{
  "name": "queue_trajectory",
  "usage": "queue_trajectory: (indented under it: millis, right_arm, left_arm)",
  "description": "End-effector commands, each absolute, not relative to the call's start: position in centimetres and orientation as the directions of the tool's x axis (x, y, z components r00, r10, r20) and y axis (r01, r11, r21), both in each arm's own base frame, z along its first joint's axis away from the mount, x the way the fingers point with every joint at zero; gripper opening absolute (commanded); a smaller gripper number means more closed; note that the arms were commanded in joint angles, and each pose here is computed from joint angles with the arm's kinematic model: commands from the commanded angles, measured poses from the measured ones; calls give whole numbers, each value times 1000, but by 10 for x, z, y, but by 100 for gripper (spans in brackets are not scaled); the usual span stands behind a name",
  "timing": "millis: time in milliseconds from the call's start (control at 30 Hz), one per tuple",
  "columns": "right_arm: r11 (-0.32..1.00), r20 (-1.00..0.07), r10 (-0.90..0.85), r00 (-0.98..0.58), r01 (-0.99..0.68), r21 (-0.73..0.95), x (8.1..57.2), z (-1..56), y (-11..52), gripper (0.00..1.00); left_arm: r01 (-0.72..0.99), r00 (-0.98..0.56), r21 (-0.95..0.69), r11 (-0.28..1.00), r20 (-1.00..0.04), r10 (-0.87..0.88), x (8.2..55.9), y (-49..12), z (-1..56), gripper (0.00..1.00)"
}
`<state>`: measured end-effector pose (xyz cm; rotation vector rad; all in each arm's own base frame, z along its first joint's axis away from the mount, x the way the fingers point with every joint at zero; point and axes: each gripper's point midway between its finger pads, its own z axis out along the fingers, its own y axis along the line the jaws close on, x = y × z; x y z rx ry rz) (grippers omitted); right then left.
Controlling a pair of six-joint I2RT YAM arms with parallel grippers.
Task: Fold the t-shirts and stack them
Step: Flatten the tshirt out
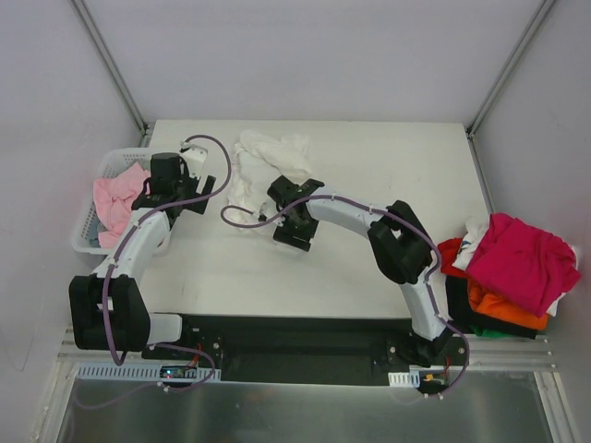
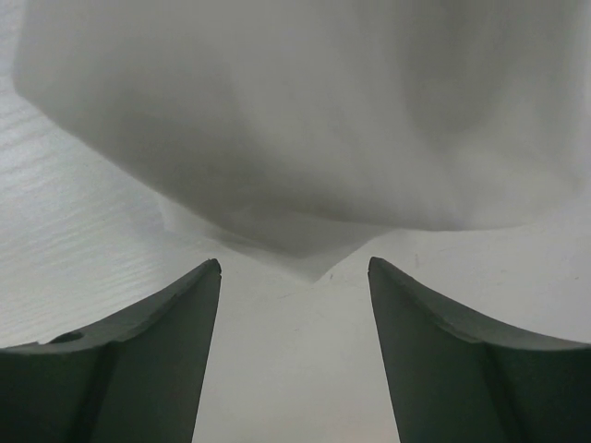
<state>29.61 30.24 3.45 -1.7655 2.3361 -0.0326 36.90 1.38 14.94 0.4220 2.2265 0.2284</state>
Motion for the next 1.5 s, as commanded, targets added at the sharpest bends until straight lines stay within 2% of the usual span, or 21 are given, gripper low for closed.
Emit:
queue_trajectory:
  millis: [0,300,400,500,733,1033,1467]
  right_arm:
    - [266,-201,-951,-236,-954,-137,306,38,314,67]
    - [261,-208,-950,-233,-958,-120,313,31,317,50]
    - [264,-205,-950,-235,-957,-125,316,31,315,36]
    - [262,-185,-955,-234,-954,-144,317,32,308,1]
    - [293,-126,-955,-269,-923,-251,322,50,273,1]
    - [360,-115,-932,-345,-835,-415,335,118,228,1]
    - [402,-104,-899,-426,-706,-583,358,182,197,1]
  left_arm:
    - [185,-568,304,934,-743,354,373,18,159,97]
    - [183,-574,292,939,-744,343,366,17,154,97]
    - [185,-577,285,941,-744,339,362,16,151,97]
    - [187,-575,281,941,-746,336,360,15,150,97]
    - [290,-585,146,946,-755,296,349,-15,135,98]
    - [444,-634,60,894,-684,361,335,-58,94,98]
    - [472,-658,27,881,-654,373,341,-80,82,95]
